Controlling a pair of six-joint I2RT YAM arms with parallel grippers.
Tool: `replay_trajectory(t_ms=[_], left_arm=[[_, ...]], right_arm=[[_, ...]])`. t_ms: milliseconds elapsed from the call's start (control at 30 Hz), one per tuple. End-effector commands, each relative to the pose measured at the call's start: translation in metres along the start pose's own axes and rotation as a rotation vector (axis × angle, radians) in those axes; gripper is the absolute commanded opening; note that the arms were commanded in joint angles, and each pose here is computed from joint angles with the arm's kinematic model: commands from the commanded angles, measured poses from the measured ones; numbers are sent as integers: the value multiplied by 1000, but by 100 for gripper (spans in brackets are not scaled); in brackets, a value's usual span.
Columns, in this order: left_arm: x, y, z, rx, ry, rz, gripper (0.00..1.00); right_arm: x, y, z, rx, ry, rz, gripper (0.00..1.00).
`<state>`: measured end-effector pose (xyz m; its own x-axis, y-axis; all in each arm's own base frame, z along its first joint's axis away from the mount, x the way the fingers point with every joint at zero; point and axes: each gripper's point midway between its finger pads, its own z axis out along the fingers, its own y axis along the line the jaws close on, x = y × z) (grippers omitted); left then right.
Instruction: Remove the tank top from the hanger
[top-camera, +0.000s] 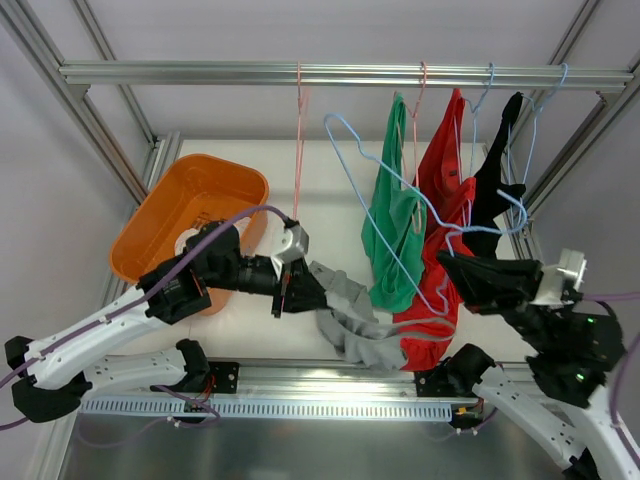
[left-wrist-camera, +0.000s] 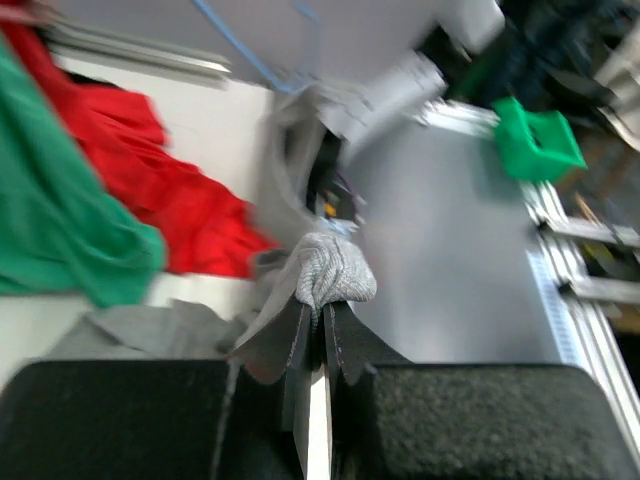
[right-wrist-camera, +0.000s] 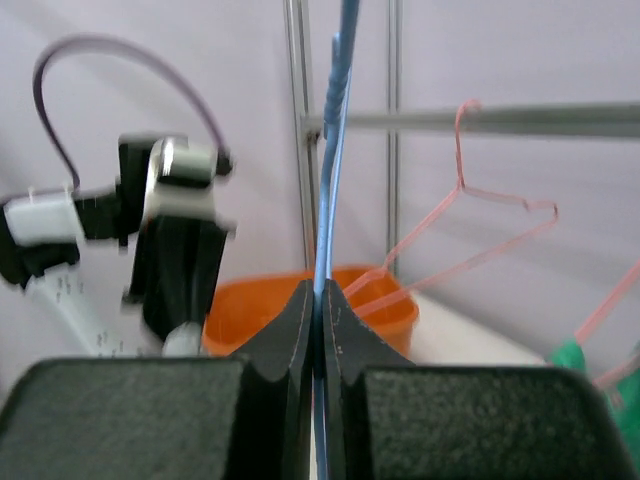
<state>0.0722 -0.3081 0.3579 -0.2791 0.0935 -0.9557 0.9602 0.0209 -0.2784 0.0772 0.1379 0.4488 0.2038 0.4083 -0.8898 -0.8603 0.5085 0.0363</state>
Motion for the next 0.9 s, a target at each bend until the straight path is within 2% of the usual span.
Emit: replay_trajectory(t_ms=[0, 33, 100, 133, 200, 233, 267, 300, 333, 367, 433, 467, 500, 533, 600, 633, 800, 867], left_arm=[[19, -45, -4, 250, 21, 22, 0], [37, -46, 0, 264, 59, -1, 0], [55, -41, 5, 243, 95, -35, 0], [71, -22, 11, 146, 114, -68, 0], [87, 1, 14, 16, 128, -118, 0], [101, 29, 13, -137, 128, -138, 1], [112, 43, 9, -220, 139, -172, 4], [118, 54, 5, -291, 137, -185, 18], [130, 75, -4, -414, 131, -197, 18], [136, 81, -8, -455, 131, -214, 18], [145, 89, -14, -503, 136, -217, 28], [145, 89, -16, -508, 134, -216, 30], [146, 89, -17, -510, 143, -213, 39], [145, 88, -18, -511, 144, -207, 52], [145, 92, -26, -554, 159, -207, 83], [144, 94, -30, -574, 157, -204, 99], [134, 110, -68, -775, 147, -203, 99], [144, 114, -86, -863, 192, -225, 99]], right_arm=[[-106, 12, 17, -103, -582, 23, 0], [-129, 22, 4, -168, -758, 11, 0], [-124, 19, 24, -217, -797, 84, 0], [-128, 20, 27, -231, -811, 88, 0], [-124, 18, 47, -208, -694, 82, 0], [-118, 14, 55, -170, -615, 87, 0], [-96, -4, 71, -56, -415, 127, 0], [-84, -16, 72, 27, -312, 101, 0], [-38, -31, 70, 126, -88, 128, 0], [-49, -40, 64, 197, -69, 118, 0], [-9, -56, 49, 312, 122, 140, 0], [-1, -67, 42, 386, 153, 147, 0], [8, -73, 37, 434, 194, 166, 0], [30, -79, 25, 486, 297, 166, 0], [40, -86, 19, 539, 376, 153, 0], [57, -89, 17, 561, 458, 154, 0], [71, -102, 22, 638, 573, 141, 0], [74, -106, 33, 648, 589, 118, 0]])
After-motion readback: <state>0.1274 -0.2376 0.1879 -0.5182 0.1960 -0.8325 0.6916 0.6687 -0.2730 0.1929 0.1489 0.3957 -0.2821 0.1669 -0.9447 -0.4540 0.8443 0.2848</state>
